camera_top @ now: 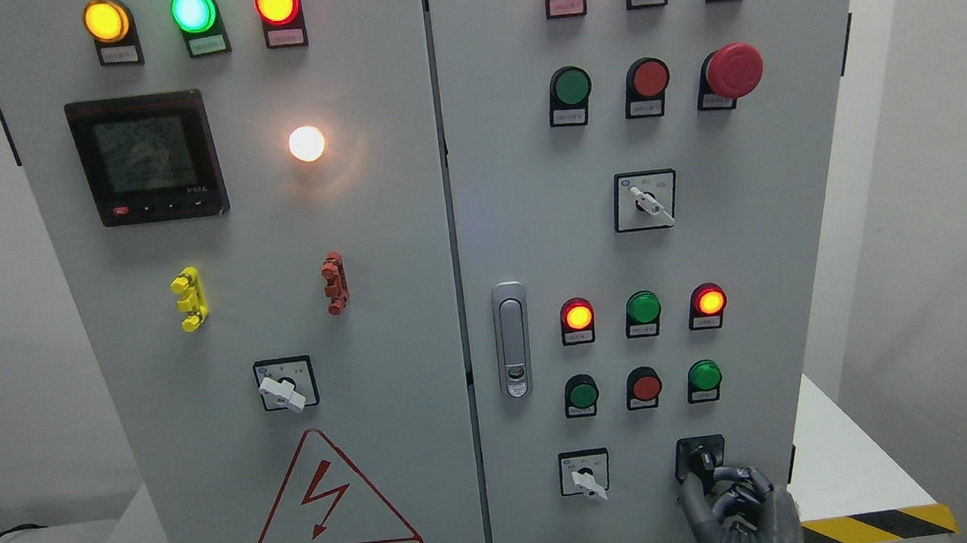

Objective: Trip black knob to open circuit

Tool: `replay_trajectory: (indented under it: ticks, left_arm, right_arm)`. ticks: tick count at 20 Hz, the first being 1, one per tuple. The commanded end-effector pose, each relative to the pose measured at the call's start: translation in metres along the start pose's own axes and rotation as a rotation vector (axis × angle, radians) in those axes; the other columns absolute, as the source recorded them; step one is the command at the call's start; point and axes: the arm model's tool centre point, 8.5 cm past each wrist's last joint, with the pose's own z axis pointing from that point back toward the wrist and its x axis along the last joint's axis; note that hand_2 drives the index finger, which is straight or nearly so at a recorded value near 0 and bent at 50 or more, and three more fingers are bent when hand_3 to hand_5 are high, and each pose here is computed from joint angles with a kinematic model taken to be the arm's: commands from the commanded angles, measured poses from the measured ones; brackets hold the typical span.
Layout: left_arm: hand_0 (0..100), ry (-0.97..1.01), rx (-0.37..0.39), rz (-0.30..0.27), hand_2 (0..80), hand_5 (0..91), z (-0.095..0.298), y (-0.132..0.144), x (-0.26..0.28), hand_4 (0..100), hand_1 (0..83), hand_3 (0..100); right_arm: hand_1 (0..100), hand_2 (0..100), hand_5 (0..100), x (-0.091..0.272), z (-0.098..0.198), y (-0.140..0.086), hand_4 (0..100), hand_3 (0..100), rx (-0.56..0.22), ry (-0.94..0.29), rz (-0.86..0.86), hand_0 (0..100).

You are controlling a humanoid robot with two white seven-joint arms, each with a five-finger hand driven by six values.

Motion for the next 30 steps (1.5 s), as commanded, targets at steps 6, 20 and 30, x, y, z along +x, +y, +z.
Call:
replay_trajectory:
  ticks: [6, 20, 30]
  left_arm:
    - [12, -0.002, -0.005, -0.030, 0.0, 0.0, 0.0000, -0.0002, 0.0003, 0, 38.9, 0]
    - [12, -0.002, -0.005, -0.030, 0.0, 0.0, 0.0000, -0.0002, 0.0003, 0, 38.9, 0]
    - [12, -0.002, -0.006, -0.030, 0.0, 0.0, 0.0000, -0.0011, 0.0002, 0, 38.9, 0]
  right_arm:
    - [79, 65, 95, -0.0008, 0.0025, 0.0083, 88, 94, 0.049, 0.008, -0.028, 40]
    - [79, 66, 95, 0.0004, 0.0024, 0.0090, 88, 94, 0.051, 0.006, -0.030, 39]
    - [78, 66, 95, 0.0019, 0.0025, 0.0088, 89, 94, 0.050, 0.001, -0.032, 39]
